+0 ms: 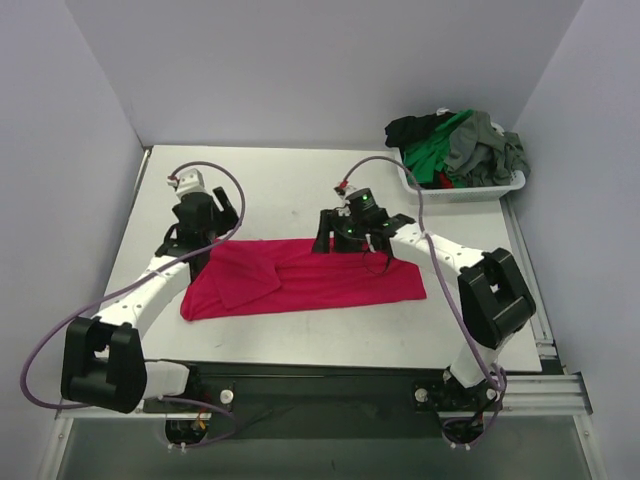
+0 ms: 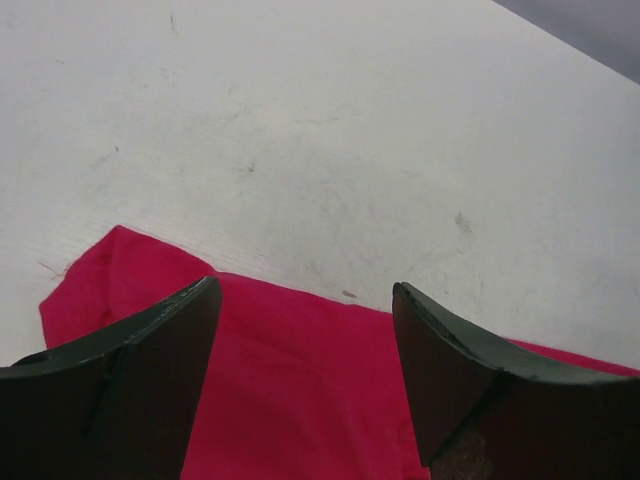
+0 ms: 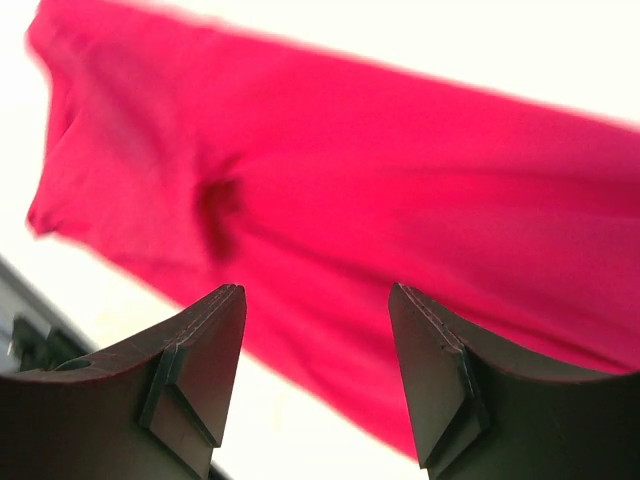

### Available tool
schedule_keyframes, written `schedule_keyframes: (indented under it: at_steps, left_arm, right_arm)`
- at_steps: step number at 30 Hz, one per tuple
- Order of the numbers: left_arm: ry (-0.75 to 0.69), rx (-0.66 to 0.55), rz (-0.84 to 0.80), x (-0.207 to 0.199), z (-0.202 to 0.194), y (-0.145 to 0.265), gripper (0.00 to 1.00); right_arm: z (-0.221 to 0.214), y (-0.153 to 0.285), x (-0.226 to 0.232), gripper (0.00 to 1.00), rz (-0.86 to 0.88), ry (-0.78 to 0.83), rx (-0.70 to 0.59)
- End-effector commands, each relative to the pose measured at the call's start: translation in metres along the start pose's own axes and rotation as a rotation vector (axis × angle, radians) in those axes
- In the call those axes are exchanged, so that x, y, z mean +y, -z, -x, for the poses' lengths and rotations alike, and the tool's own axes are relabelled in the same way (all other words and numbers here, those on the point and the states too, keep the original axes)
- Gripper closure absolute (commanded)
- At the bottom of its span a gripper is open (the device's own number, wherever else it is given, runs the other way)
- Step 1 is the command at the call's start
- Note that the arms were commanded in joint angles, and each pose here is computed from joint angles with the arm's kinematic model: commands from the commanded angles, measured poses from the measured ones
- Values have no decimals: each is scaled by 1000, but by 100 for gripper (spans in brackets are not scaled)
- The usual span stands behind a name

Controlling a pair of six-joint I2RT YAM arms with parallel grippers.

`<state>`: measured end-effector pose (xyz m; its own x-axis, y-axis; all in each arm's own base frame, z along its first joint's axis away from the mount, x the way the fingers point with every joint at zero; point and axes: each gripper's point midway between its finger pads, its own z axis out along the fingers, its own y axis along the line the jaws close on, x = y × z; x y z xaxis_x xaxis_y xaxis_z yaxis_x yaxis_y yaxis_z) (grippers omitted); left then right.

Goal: Fold and stack the t-shirts
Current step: Fold the other side of the tshirt into a rectangle, then rotate the tshirt 90 degrees

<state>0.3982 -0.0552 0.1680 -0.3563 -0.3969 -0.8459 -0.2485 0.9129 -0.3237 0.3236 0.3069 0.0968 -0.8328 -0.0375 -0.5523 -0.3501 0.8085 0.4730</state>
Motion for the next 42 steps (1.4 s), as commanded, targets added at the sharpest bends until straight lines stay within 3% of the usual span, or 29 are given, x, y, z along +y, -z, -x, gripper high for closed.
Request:
schedule_keyframes:
  at_steps: [1,7,17,32,42]
  left_arm:
    - [-12,26,-68,-18,-12,0,20]
    - [-41,106,-93,-27,-48,-10,20]
    - [-41,157,-115,-30,-69,-23,19]
    - [-40,168,-124,-31,-73,-23,19]
    - [-1,251,-160,-35,-97,-23,19]
  right_arm:
    - [13,13,-56,40,-122,-58,-43]
    - [23,30,-127,40,-276,-153,-94]
    - [12,56,-208,40,-402,-306,-106]
    - [-12,91,-221,40,-542,-322,-84]
    - [10,84,-193,40,-412,-252,-136]
